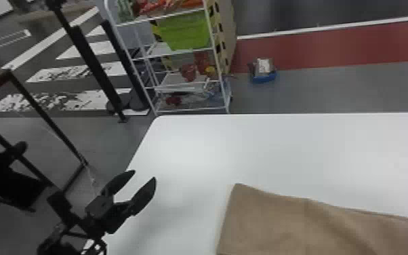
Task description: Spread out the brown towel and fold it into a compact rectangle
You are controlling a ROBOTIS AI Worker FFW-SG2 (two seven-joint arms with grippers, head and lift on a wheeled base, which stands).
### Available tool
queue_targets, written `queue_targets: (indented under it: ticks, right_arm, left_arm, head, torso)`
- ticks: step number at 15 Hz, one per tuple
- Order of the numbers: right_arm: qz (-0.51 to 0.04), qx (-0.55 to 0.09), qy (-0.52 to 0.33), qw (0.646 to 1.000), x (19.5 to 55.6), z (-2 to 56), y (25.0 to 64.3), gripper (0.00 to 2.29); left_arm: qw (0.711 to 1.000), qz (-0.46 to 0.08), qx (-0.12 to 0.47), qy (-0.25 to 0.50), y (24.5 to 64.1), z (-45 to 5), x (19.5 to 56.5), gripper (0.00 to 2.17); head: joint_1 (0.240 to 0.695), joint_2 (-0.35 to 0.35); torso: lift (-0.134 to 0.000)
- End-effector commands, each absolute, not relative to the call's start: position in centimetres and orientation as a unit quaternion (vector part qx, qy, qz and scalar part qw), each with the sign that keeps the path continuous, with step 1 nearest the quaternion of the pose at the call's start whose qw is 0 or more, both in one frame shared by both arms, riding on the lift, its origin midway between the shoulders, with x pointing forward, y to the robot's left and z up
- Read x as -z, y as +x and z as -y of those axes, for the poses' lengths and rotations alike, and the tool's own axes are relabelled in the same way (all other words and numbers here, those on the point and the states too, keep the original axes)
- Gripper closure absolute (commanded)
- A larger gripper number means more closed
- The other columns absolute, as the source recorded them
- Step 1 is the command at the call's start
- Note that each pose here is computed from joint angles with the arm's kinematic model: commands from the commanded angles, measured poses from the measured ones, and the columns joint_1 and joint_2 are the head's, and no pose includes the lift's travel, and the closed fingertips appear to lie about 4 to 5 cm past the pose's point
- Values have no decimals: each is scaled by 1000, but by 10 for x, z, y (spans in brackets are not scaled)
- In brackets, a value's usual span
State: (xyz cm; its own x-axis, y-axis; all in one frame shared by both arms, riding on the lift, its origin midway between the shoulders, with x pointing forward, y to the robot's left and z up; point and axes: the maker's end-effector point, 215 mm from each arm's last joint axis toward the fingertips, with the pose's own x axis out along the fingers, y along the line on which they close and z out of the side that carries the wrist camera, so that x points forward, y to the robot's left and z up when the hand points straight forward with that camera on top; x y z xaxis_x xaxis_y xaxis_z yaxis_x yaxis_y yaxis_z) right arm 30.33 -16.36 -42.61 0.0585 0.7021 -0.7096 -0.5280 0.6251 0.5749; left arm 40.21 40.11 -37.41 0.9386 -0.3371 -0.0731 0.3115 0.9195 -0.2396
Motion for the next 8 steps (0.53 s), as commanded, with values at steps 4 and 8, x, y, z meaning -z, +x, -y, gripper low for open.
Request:
queue_targets:
  ticks: [4, 8]
  right_arm:
    - [-543, -438, 76, 713, 424, 161, 286, 502]
    - [-543, -432, 78, 716, 420, 173, 280, 846]
  left_arm:
    - [978, -57, 165, -114, 402, -401, 375, 46]
    - [978, -57, 167, -115, 403, -399, 375, 46]
  head:
    - [695, 350]
    - [695, 350]
  torso:
    - [-124]
    - [-124]
